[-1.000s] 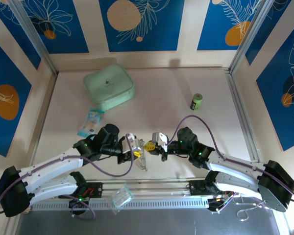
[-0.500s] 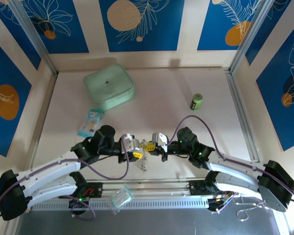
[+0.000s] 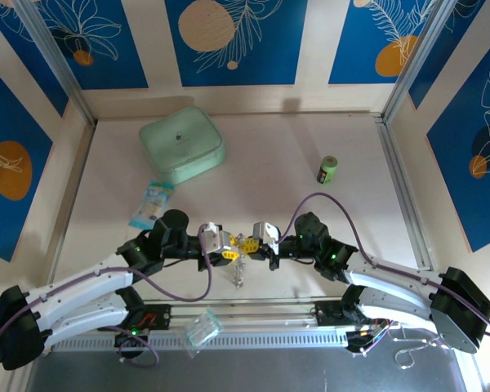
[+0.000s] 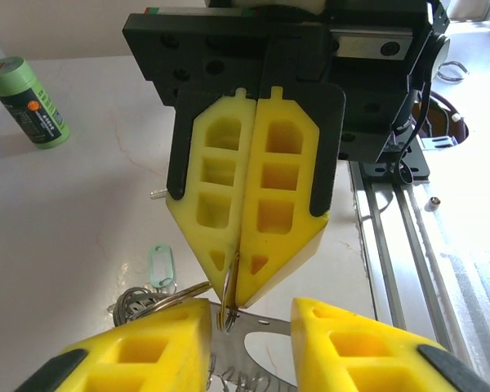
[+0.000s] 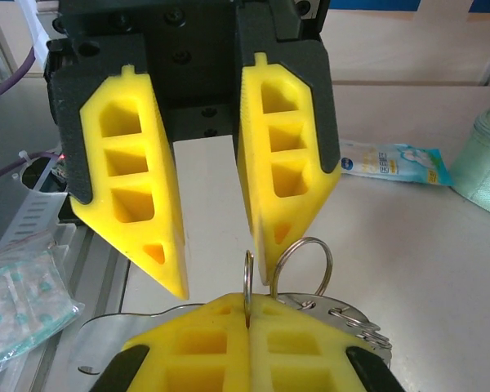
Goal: Put the keys on the keyring
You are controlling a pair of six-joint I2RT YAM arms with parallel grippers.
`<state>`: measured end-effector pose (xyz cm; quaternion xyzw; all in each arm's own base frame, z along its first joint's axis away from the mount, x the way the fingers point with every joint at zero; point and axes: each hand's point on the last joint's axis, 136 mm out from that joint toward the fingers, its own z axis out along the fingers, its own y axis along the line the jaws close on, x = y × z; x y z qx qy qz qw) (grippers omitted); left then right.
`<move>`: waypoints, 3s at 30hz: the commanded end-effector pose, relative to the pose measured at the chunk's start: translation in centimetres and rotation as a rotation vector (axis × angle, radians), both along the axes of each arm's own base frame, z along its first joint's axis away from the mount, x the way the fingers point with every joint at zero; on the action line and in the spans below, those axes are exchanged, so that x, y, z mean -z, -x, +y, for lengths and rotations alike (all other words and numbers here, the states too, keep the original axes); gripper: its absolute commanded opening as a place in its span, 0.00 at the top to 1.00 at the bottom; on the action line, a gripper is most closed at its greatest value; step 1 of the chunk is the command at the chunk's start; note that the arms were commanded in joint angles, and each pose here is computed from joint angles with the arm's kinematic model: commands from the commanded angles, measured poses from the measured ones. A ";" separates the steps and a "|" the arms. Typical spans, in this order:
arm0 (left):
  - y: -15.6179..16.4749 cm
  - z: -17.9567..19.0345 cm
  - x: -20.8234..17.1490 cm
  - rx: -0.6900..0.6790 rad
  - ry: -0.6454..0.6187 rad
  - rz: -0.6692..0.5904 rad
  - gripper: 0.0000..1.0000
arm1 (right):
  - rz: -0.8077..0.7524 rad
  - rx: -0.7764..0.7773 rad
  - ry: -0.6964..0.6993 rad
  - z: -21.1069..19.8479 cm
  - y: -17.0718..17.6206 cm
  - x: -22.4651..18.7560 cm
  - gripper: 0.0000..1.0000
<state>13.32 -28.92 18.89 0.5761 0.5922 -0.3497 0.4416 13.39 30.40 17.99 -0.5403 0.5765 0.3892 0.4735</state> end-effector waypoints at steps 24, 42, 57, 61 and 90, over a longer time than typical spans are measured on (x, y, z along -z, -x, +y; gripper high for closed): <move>-0.8 0.1 -0.7 0.022 -0.116 -0.082 1.00 | -0.064 0.062 0.157 -2.1 -0.3 -0.2 0.73; -0.2 -0.6 -1.2 0.065 -0.124 -0.069 1.00 | -0.063 0.018 0.103 0.7 -0.5 -1.2 0.79; -1.1 -0.2 -0.3 -0.009 -0.084 -0.037 0.80 | -0.023 -0.014 0.073 0.6 -0.1 -0.5 1.00; -0.8 0.6 0.1 -0.025 -0.049 -0.029 0.78 | -0.016 -0.022 0.062 0.3 0.1 -0.5 1.00; 0.3 0.3 -0.2 0.027 0.061 -0.006 0.86 | 0.008 -0.086 0.062 1.2 1.0 -0.5 1.00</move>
